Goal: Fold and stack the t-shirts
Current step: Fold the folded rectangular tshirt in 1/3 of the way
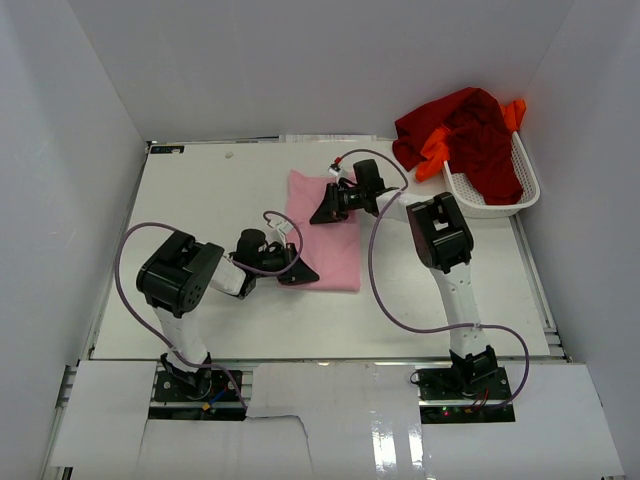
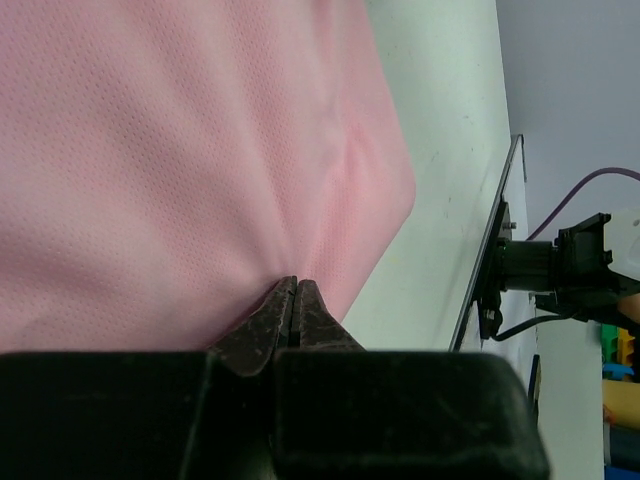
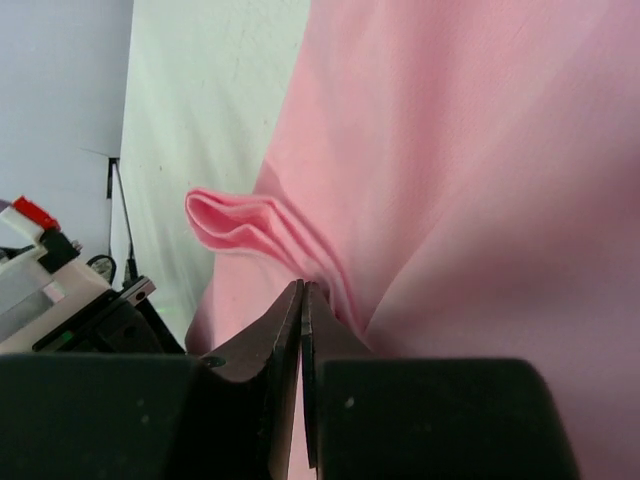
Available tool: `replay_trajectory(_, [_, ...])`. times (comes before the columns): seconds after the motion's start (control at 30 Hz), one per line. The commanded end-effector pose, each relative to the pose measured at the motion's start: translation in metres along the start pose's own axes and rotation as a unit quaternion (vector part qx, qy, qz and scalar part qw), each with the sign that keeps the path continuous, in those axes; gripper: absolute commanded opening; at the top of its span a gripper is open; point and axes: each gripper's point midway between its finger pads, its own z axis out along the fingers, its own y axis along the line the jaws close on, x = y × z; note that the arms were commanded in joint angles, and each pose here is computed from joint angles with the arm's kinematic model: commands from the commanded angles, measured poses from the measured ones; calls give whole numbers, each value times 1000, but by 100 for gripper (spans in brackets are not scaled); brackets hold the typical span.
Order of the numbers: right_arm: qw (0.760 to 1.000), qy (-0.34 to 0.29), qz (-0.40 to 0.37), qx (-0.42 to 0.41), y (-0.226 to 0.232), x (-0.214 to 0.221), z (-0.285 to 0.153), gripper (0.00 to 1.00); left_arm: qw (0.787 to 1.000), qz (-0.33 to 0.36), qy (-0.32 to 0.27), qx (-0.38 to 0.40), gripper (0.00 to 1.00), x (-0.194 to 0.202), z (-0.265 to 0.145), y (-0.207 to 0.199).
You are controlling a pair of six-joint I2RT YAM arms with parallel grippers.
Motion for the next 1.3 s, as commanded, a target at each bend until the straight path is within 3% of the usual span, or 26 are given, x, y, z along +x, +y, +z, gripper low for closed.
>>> replay_trajectory(0.0, [999, -17, -39, 9, -3, -25, 6, 8, 1000, -5, 14, -8, 0, 16, -9, -7])
replay_trajectory(0.2, [999, -25, -44, 3, 2, -44, 10, 8, 1000, -11, 20, -12, 0, 29, -16, -10])
replay_trajectory(0.43, [996, -43, -74, -16, 49, -65, -8, 8, 1000, -8, 18, -9, 0, 28, -15, -15])
replay_trajectory(0.73, [994, -41, -99, 3, 85, -38, -45, 13, 1000, 8, 1, 18, 0, 9, -15, -40])
replay_trajectory(0.8, [995, -31, -88, 25, 79, -21, -52, 25, 1000, 15, -4, 20, 3, 1, -18, -50])
replay_trajectory(0.9, [991, -49, -105, 66, 81, -11, -75, 40, 999, 31, -12, -3, 18, -14, -22, -57])
replay_trajectory(1.03, [988, -52, -99, 107, 68, -7, -96, 45, 995, 67, -54, -47, 33, -54, -32, -71])
replay_trajectory(1.27, [979, -33, -82, 182, 32, -24, -92, 48, 988, 83, -93, -96, 40, -119, -26, -61])
